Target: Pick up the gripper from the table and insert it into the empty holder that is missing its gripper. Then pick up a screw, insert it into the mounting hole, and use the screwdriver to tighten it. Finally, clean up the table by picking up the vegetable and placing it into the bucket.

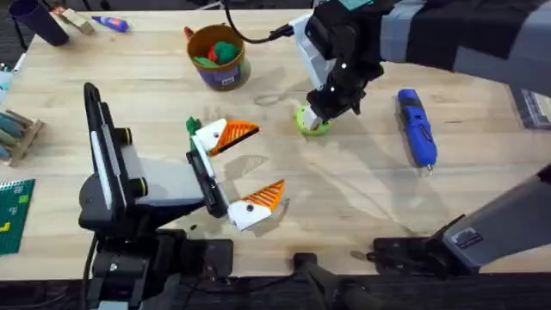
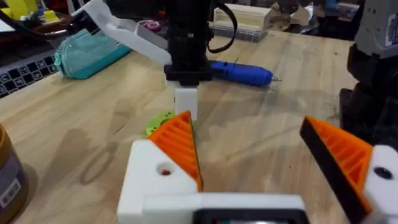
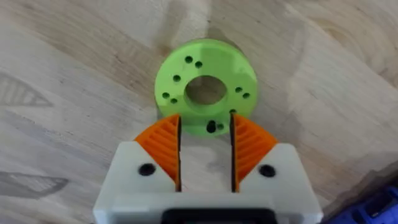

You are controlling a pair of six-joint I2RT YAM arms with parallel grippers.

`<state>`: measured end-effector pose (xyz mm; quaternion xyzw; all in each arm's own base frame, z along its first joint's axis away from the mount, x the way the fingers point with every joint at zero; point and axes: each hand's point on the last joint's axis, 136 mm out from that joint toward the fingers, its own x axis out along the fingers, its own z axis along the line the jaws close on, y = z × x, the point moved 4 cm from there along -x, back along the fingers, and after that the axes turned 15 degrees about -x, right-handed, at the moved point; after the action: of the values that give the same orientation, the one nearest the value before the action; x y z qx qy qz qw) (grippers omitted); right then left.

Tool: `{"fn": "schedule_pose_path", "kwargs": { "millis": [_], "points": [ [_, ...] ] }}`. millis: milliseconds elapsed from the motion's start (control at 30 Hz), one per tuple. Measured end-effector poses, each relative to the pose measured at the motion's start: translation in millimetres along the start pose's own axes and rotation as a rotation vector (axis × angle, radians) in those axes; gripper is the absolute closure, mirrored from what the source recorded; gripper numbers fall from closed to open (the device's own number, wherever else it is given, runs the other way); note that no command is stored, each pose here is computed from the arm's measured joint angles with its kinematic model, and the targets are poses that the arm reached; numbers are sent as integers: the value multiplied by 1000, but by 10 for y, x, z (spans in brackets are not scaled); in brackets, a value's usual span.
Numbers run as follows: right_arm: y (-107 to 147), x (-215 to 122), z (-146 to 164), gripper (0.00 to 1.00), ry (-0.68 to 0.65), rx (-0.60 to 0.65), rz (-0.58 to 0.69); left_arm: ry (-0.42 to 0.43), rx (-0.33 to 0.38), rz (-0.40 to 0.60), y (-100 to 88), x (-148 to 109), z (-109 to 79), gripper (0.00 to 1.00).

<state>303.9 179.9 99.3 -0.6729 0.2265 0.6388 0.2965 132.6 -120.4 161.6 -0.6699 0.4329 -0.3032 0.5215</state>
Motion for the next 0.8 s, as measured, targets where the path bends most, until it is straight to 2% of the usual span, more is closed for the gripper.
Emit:
{"fn": "schedule_pose_path", "kwargs": {
  "millis": [200, 633, 800],
  "points": [
    [3, 0, 1, 670, 0, 0, 1, 0, 0, 0, 0, 0, 0, 15],
    [29, -1, -33, 698, 27, 0, 17, 0, 0, 0, 0, 0, 0, 15],
    [30, -1, -37, 745, 30, 0, 18, 0, 0, 0, 0, 0, 0, 15]
  ]
}}
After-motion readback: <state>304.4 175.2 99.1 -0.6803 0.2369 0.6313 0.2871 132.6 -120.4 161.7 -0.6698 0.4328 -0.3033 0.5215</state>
